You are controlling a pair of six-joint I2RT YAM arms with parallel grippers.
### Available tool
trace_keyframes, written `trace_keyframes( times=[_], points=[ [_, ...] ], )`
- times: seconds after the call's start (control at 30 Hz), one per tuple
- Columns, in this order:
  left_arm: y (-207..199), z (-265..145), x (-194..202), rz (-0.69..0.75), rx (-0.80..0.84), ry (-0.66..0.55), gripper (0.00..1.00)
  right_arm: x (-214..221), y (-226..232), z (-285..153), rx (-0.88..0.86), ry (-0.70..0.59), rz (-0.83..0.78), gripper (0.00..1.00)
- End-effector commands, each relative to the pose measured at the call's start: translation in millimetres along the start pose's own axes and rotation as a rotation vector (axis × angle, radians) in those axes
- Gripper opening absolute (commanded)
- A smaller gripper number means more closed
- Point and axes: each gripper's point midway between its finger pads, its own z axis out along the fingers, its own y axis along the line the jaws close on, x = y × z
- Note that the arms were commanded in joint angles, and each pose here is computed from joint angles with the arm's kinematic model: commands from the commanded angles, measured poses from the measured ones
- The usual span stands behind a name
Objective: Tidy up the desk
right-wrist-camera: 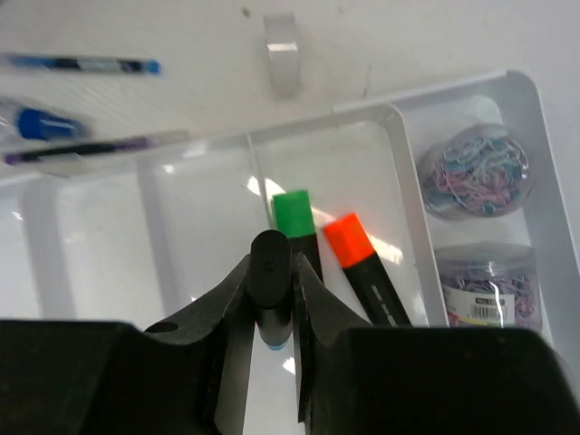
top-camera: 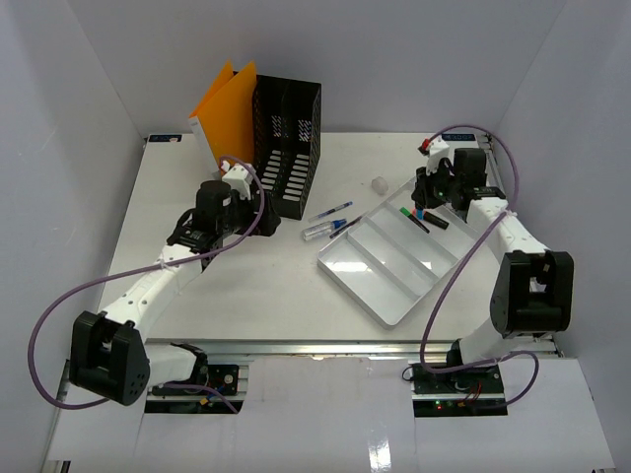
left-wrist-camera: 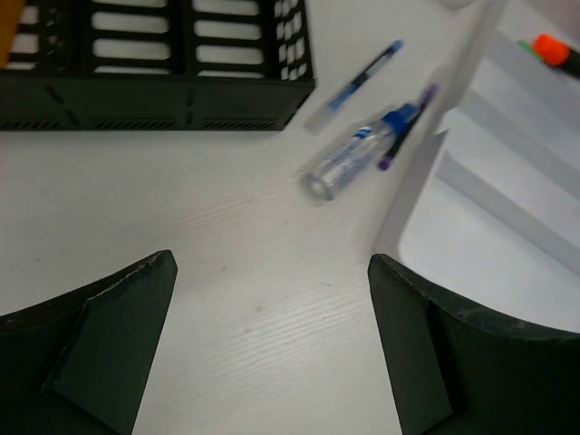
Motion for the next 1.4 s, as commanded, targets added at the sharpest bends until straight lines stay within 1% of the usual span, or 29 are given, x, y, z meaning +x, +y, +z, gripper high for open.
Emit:
trace_keyframes(
  times=[0.0, 0.13, 0.2, 0.23, 0.3, 0.37, 0.4, 0.47, 0.53, 0.57, 0.67, 0.7, 0.8, 0.83, 0.9, 0.97, 1.03, 1.1, 1.17, 1.23, 1.3, 1.37],
  points=[
    [56, -12, 8, 0.062, -0.26, 0.037, 0.98, 33, -37, 6, 0.148, 0.184, -0.181, 0.1],
    [87, -11, 4, 0.043, -0.352, 0.033, 0.98, 53, -50, 11, 0.199, 0.261, -0.205, 0.2],
    [99, -12, -2, 0.065, -0.388, 0.022, 0.98, 62, -50, 12, 0.193, 0.287, -0.215, 0.3],
    [105, -11, -4, 0.087, -0.401, 0.019, 0.98, 66, -48, 13, 0.183, 0.296, -0.217, 0.39],
    [117, -9, -5, 0.154, -0.418, 0.028, 0.98, 69, -43, 12, 0.154, 0.31, -0.216, 0.63],
    [126, -5, -11, 0.203, -0.429, 0.01, 0.98, 67, -37, 7, 0.127, 0.313, -0.214, 0.81],
    [131, -2, -13, 0.233, -0.43, 0.01, 0.98, 61, -33, 2, 0.107, 0.305, -0.214, 0.95],
    [139, 6, -16, 0.299, -0.432, 0.002, 0.98, 45, -19, -7, 0.046, 0.268, -0.202, 0.9],
    [150, 16, -13, 0.358, -0.44, 0.007, 0.98, 19, 7, -22, -0.069, 0.167, -0.184, 0.9],
    [154, 21, -16, 0.381, -0.439, -0.009, 0.98, 11, 19, -30, -0.127, 0.125, -0.176, 0.9],
    [171, 33, -10, 0.432, -0.425, 0.016, 0.98, -1, 55, -51, -0.306, 0.007, -0.167, 0.9],
    [179, 36, -6, 0.429, -0.44, 0.02, 0.98, -4, 65, -58, -0.35, -0.027, -0.169, 0.9],
    [194, 37, -8, 0.438, -0.455, -0.085, 0.98, -10, 80, -73, -0.421, -0.095, -0.171, 0.9],
    [197, 36, -5, 0.443, -0.446, -0.107, 0.98, -10, 83, -75, -0.433, -0.106, -0.17, 0.9],
    [204, 39, 3, 0.443, -0.421, -0.095, 0.98, -8, 86, -77, -0.45, -0.111, -0.163, 0.9],
    [220, 39, 7, 0.446, -0.414, -0.054, 0.96, -6, 89, -77, -0.468, -0.112, -0.156, 0.9],
    [228, 47, 20, 0.457, -0.361, -0.011, 0.92, -4, 91, -77, -0.476, -0.113, -0.158, 0.9],
    [224, 51, 26, 0.489, -0.291, -0.008, 0.89, -4, 92, -78, -0.479, -0.115, -0.16, 0.9],
    [227, 54, 33, 0.497, -0.254, 0.0, 0.88, -4, 93, -78, -0.485, -0.118, -0.16, 0.9],
    [231, 62, 47, 0.475, -0.2, 0.057, 0.86, -5, 95, -80, -0.493, -0.126, -0.16, 0.9],
    [230, 68, 43, 0.466, -0.143, 0.059, 0.83, -6, 94, -82, -0.491, -0.131, -0.164, 0.9],
    [229, 74, 53, 0.437, -0.084, 0.103, 0.8, -7, 95, -83, -0.492, -0.138, -0.168, 0.9]
  ],
)
